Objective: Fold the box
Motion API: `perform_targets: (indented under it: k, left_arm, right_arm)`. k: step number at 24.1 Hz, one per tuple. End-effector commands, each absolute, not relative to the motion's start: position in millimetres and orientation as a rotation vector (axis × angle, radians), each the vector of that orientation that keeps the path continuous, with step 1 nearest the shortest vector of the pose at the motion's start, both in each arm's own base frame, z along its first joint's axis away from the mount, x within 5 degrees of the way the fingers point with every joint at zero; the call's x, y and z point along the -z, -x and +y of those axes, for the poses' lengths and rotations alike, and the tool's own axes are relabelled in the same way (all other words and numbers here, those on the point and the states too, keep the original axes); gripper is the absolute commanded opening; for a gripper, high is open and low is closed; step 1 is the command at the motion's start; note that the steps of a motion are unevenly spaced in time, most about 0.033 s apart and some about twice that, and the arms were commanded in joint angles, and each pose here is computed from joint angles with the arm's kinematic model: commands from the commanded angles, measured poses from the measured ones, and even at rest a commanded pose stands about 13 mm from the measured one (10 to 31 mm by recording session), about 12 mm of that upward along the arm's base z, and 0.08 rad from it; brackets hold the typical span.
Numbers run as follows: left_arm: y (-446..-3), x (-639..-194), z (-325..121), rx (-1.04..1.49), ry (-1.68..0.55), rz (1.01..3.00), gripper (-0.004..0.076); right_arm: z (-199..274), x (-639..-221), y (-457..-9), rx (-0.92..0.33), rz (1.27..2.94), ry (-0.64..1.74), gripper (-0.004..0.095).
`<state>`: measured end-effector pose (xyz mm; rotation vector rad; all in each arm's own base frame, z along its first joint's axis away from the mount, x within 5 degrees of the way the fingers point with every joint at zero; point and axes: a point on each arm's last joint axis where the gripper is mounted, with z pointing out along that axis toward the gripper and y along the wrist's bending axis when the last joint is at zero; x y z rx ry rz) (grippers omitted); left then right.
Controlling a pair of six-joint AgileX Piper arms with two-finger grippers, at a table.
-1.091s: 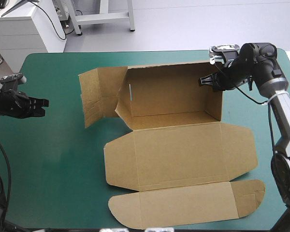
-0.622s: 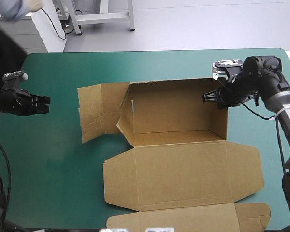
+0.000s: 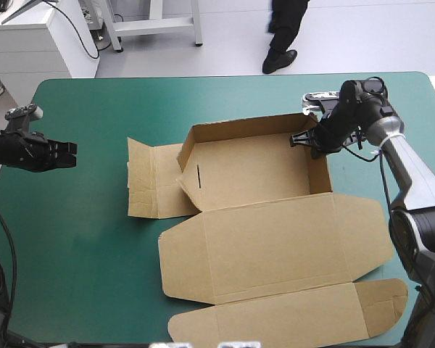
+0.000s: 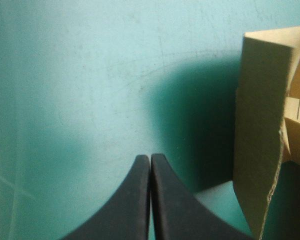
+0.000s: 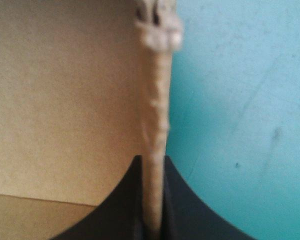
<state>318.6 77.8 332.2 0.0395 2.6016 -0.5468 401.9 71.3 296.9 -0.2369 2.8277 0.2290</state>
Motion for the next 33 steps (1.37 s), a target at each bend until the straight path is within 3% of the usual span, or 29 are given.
perform_targets:
  k: [1,9,12,17,18,19,21,27,33]
  left_arm:
    - [-311.2,-356.0,70.1,0.573,-0.061,2.516,-0.0008]
    - [-311.6,-356.1,70.3,0.561,-0.083,2.510,-0.0008]
    - [-311.6,-356.1,70.3,0.561,-0.083,2.510,-0.0008]
    - [-311.7,-356.1,70.4,0.560,-0.082,2.508,-0.0008]
    - [-311.7,-356.1,70.4,0.560,-0.082,2.508,-0.0008]
    - [-311.8,-356.2,70.3,0.561,-0.082,2.507,-0.0008]
    - [-311.8,-356.5,69.8,0.570,-0.081,2.505,-0.0008]
    - [-310.4,-356.4,68.4,0.594,-0.086,2.515,-0.0008]
    - [-310.3,-356.8,67.5,0.605,-0.096,2.511,-0.0008]
  right_arm:
    - [76.1,-323.5,-411.1,-0.287,2.702,0.227,-0.0002]
    - [79.2,-317.0,-431.3,-0.297,2.691,0.200,0.0020]
    - [78.8,-319.2,-434.2,-0.300,2.685,0.186,0.0098]
    - [79.9,-334.9,-434.0,-0.317,2.662,0.191,0.0388]
    - [79.9,-339.4,-433.6,-0.318,2.655,0.194,0.0465]
    - [79.0,-349.7,-433.6,-0.313,2.629,0.194,0.0608]
    - [77.9,-364.2,-433.3,-0.304,2.587,0.170,0.0721]
    - [73.3,-387.4,-411.9,-0.286,2.552,0.157,0.0727]
    - [70.9,-363.1,-406.5,-0.232,2.646,0.167,0.0727]
